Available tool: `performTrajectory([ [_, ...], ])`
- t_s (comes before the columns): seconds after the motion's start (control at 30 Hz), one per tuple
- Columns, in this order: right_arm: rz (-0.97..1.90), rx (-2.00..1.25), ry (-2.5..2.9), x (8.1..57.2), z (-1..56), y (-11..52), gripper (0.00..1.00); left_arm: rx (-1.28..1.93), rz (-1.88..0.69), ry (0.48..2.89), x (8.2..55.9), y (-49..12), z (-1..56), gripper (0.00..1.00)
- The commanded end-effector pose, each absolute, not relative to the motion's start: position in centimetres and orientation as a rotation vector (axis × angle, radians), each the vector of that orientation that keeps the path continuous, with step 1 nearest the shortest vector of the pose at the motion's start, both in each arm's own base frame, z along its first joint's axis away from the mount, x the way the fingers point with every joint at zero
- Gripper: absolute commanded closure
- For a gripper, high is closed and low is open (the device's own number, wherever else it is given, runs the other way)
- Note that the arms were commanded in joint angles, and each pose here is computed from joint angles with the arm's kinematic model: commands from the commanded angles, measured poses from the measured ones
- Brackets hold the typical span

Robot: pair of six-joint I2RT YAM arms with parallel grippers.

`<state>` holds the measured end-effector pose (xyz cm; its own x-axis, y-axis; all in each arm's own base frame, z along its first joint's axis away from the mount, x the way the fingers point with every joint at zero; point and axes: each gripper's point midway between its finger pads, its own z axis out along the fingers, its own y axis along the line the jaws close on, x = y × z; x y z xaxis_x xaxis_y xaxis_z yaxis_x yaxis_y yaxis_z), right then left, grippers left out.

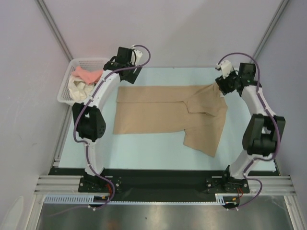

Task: Fold and stack the t-shirts
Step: Fold the tshirt

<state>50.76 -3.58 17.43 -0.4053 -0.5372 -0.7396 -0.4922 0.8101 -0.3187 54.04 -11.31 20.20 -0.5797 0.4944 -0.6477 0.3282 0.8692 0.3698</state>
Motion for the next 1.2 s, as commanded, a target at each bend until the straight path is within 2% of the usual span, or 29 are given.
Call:
performTrajectory([
  [0.0,0.136,-1.152,2.071,41.8,11.6,1.6,0.36,0.592,0.239,2.357,50.7,-9.1,17.2,0.19],
  [0.03,0.136,-1.221,2.024,39.8,12.5,2.7,0.37,0.580,0.219,2.385,49.6,-9.0,17.0,0.20],
  [0.17,0.174,-1.475,1.978,31.4,8.7,4.0,0.37,0.571,0.090,2.451,46.3,-9.6,16.3,0.19],
  [0.2,0.167,-1.579,1.932,29.7,8.1,4.0,0.37,0.594,0.018,2.488,44.8,-10.2,15.3,0.07],
  [0.23,0.210,-1.630,1.949,27.1,6.0,4.1,0.36,0.599,-0.001,2.484,44.1,-10.2,15.7,0.05],
  [0.33,0.176,-1.760,1.854,23.7,5.6,4.0,0.38,0.633,-0.070,2.521,42.2,-10.7,14.4,0.08],
  [0.5,0.276,-1.922,1.784,17.7,4.3,4.5,0.39,0.627,-0.063,2.548,41.4,-10.1,13.3,0.09],
  [0.77,0.308,-2.010,1.780,15.9,3.4,4.2,0.37,0.616,-0.048,2.572,41.2,-9.6,12.3,0.11],
  [1.03,0.325,-2.011,1.807,17.5,2.4,4.7,0.39,0.604,-0.042,2.612,40.2,-8.0,11.3,0.15],
  [1.1,0.334,-2.028,1.816,17.4,2.0,4.7,0.43,0.591,-0.036,2.622,39.7,-7.4,11.0,0.16],
  [1.17,0.349,-2.039,1.822,17.2,1.8,4.9,0.52,0.582,-0.033,2.631,39.3,-6.9,10.8,0.17],
])
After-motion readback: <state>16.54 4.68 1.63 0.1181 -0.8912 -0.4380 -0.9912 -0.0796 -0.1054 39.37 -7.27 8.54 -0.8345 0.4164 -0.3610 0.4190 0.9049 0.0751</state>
